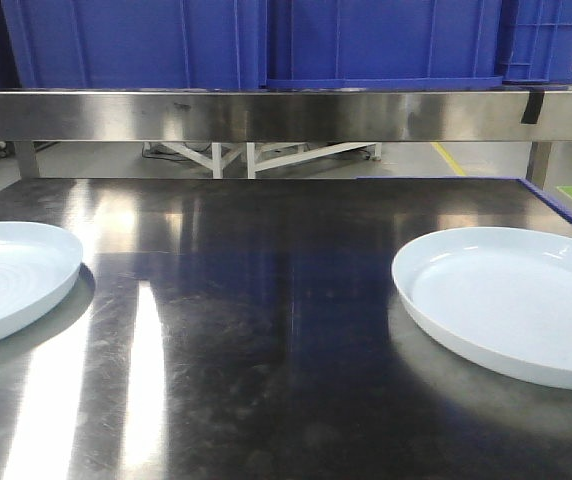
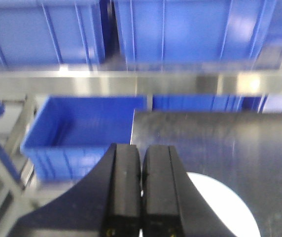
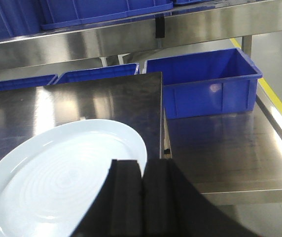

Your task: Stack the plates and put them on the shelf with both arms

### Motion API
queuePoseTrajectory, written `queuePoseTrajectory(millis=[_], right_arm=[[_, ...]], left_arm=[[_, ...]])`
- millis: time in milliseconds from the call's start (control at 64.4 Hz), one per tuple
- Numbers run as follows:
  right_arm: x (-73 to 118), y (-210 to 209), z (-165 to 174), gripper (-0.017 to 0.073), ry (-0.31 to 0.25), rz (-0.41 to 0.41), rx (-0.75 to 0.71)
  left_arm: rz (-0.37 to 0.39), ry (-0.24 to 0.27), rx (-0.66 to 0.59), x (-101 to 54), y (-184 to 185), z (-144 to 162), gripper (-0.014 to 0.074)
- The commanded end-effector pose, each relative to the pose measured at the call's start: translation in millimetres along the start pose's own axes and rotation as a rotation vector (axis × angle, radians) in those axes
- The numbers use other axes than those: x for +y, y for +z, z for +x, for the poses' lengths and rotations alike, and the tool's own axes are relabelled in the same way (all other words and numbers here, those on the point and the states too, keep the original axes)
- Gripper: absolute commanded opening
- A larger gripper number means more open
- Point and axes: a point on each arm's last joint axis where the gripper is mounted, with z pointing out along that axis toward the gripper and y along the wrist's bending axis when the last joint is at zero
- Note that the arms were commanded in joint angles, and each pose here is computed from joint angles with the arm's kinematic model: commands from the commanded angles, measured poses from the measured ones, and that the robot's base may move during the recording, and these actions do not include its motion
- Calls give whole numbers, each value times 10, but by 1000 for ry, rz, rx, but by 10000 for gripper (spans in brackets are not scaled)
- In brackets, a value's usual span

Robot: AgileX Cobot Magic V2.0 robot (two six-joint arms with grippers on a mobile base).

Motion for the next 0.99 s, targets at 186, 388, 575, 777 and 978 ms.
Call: queuePoseTrajectory(millis=[186, 388, 575, 777, 978], right_arm=[[9, -18, -83, 23, -7, -9, -100], [9, -18, -83, 23, -7, -9, -100], [9, -18, -83, 23, -7, -9, -100], [9, -18, -83, 23, -7, -9, -100], [9, -18, -83, 23, -7, -9, -100]], left_arm=[[15, -10, 29, -26, 149, -147, 90], [11, -7, 42, -23, 149, -135, 90], [-1, 13, 16, -12, 150, -159, 90], [-1, 13, 16, -12, 150, -159, 90], [3, 13, -23, -16, 150, -194, 90]])
